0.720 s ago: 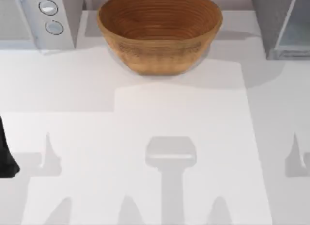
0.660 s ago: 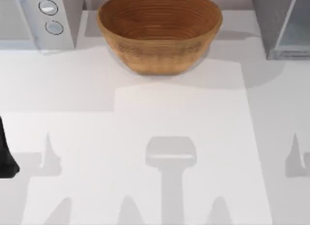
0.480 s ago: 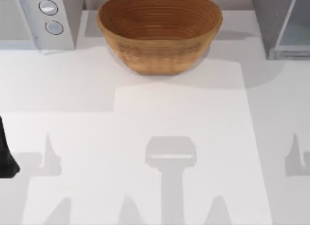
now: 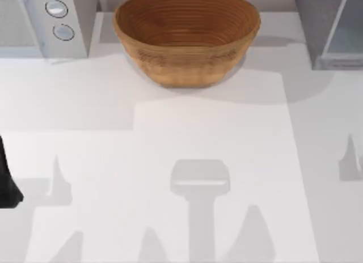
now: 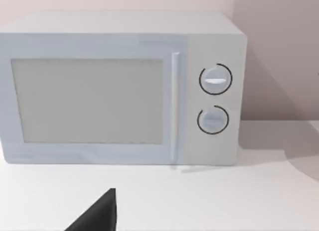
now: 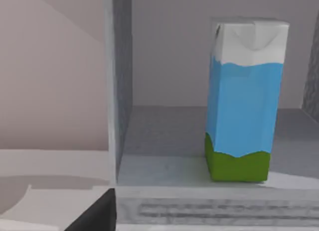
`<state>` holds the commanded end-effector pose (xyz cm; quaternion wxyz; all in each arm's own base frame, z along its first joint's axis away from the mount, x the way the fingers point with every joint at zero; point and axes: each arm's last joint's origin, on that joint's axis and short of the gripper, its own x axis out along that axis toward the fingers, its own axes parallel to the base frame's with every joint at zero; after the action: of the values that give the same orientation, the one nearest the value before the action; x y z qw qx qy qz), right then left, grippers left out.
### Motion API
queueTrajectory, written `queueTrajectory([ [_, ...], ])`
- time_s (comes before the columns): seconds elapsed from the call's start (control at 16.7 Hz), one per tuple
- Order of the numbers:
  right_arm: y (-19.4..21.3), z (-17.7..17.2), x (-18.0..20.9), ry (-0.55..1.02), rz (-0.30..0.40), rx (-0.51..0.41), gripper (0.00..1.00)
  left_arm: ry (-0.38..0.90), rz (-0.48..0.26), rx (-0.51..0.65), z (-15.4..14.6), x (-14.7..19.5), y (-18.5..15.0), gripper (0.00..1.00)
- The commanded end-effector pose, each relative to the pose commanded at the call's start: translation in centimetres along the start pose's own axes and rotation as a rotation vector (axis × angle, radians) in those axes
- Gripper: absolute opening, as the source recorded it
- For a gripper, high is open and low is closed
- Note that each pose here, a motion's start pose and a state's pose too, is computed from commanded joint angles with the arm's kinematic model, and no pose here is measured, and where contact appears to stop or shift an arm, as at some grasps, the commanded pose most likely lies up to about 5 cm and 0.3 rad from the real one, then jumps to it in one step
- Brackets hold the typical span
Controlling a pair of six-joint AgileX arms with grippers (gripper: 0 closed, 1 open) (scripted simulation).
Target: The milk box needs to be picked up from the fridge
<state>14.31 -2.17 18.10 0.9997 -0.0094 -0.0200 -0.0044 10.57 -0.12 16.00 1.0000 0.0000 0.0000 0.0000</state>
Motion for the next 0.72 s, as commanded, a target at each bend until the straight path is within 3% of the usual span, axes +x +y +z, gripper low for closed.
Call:
queueTrajectory([
  [0.36,-3.4,-2.8,4.0,0.067,0.001,0.021,1.0,0.0,0.0,0.0,0.0,0.0,0.0,1.0],
  [0.72,-6.5,-6.1,5.6,0.065,0.006,0.03,1.0,0.0,0.0,0.0,0.0,0.0,0.0,1.0],
])
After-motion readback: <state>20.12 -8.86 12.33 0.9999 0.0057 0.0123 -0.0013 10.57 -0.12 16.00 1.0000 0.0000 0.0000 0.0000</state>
